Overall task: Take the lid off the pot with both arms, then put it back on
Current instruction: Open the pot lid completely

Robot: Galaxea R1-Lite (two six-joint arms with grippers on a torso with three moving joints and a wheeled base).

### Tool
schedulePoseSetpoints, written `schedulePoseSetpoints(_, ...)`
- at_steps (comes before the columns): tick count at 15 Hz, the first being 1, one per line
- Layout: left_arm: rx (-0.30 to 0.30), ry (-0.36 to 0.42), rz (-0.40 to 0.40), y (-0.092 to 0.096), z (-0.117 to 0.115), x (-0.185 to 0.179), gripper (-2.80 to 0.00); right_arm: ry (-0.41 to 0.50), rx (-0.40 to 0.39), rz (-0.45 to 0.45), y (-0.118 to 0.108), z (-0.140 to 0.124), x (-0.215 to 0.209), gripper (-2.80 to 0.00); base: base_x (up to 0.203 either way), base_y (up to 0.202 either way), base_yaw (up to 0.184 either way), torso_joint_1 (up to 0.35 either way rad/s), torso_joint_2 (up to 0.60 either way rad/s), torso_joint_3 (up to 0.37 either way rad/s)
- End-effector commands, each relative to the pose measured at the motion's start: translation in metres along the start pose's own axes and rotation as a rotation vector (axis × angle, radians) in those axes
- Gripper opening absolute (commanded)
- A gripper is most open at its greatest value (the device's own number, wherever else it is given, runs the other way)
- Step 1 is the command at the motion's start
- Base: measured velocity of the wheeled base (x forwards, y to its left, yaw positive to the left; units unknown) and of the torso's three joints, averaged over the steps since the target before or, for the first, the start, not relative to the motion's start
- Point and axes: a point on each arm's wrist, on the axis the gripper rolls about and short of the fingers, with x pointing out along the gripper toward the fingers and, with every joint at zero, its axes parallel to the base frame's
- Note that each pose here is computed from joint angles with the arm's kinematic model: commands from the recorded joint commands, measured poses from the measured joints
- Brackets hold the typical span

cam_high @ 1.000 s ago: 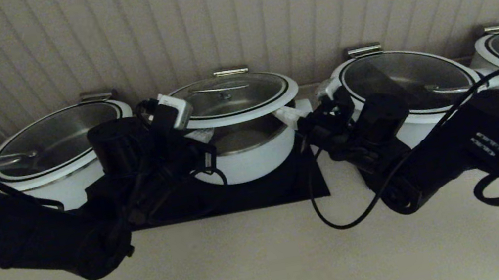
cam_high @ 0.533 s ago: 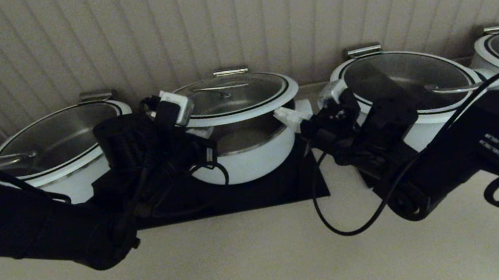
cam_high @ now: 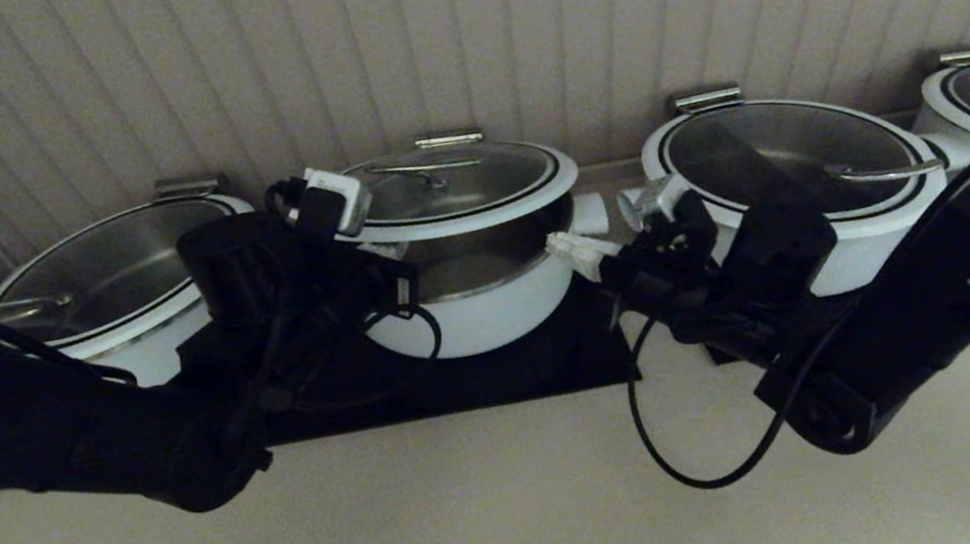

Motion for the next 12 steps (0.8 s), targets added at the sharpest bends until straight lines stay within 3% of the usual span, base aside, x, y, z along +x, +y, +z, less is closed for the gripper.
schedulePoseSetpoints(1,0.001,-0.011,0.008,0.002,0.002,0.000,-2.80,-0.032,-0.013,-0.001,0.002,0.011,-0.008,-2.80,0.000,0.000,0.000,0.000,0.00,0.000)
schedulePoseSetpoints(9,0.001,-0.012,0.010,0.002,0.003,-0.001,-2.80,0.024,0.012,-0.022,0.018,0.046,-0.064,-2.80,0.000,0.000,0.000,0.000,0.00,0.000)
schedulePoseSetpoints(12,0.001,-0.011,0.009,0.002,0.002,-0.001,-2.80,0.071,0.006,-0.176,0.023,0.058,-0.096,-2.80,0.000,0.000,0.000,0.000,0.00,0.000)
